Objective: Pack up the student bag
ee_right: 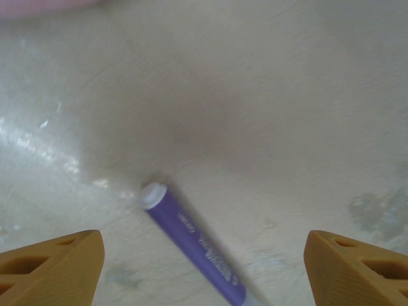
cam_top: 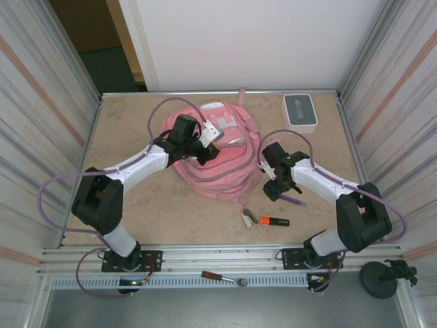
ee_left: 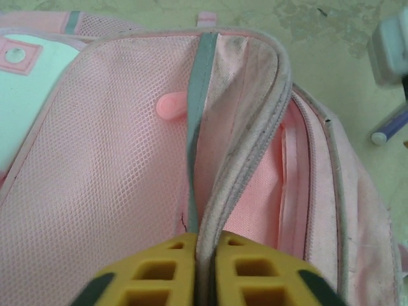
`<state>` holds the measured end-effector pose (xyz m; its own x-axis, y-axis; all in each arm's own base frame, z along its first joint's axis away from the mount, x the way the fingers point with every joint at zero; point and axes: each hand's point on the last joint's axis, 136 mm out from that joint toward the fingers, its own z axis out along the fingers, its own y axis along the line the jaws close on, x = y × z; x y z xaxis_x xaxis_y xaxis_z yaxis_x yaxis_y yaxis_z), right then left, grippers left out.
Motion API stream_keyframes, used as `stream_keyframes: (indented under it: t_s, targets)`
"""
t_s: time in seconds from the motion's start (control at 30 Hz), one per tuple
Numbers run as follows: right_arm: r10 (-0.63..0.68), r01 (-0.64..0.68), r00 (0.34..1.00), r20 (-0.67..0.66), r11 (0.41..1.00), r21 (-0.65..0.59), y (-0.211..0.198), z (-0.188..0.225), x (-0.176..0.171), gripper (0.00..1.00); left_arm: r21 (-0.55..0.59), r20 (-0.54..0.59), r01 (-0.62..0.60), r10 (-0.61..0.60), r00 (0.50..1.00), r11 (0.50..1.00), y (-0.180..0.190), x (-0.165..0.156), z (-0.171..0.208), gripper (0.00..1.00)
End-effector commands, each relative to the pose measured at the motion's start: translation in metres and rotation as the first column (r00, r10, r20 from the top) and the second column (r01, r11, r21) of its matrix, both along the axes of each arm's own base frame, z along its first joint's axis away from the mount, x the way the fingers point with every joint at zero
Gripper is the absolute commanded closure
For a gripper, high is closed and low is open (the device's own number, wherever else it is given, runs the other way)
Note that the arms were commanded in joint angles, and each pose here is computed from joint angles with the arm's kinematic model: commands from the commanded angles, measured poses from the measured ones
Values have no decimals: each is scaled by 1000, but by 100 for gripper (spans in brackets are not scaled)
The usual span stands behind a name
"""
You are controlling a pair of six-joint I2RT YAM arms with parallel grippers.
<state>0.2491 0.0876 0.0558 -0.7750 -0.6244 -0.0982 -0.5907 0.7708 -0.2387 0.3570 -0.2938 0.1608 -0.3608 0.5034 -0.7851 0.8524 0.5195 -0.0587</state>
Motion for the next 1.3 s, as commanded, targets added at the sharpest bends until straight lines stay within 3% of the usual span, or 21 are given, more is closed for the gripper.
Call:
stream_keyframes:
  t_s: [0.0,0.17,0.53,0.83,0.97,1.13,1.27]
  targets:
    - [47,-51,991,-125,998,-27,-6,-18,-18,23,-28,47,-36,37,998,999,8,9,14,100]
    - [2,-21,981,-194,995,-98,-20,-37,-15,34,-40,44,-33,35,998,999,7,8,12,100]
    - [-90,65,972,-217,991,-119,-31,-50,-4,60,-36,37,-47,48,998,998,9,9,10,100]
    - [-223,207,972,-75,963,-171,-59,-44,36,80,-42,31,-79,81,996,996,12,10,13,100]
    - [-284,287,958,45,942,-174,-72,-18,59,89,-76,12,-124,126,992,989,13,12,22,100]
    - [-375,368,909,182,927,72,-55,45,77,92,-138,-1,-170,172,985,976,12,15,38,100]
    - [-395,270,887,240,864,426,-6,107,74,94,-158,2,-205,208,978,966,14,19,53,100]
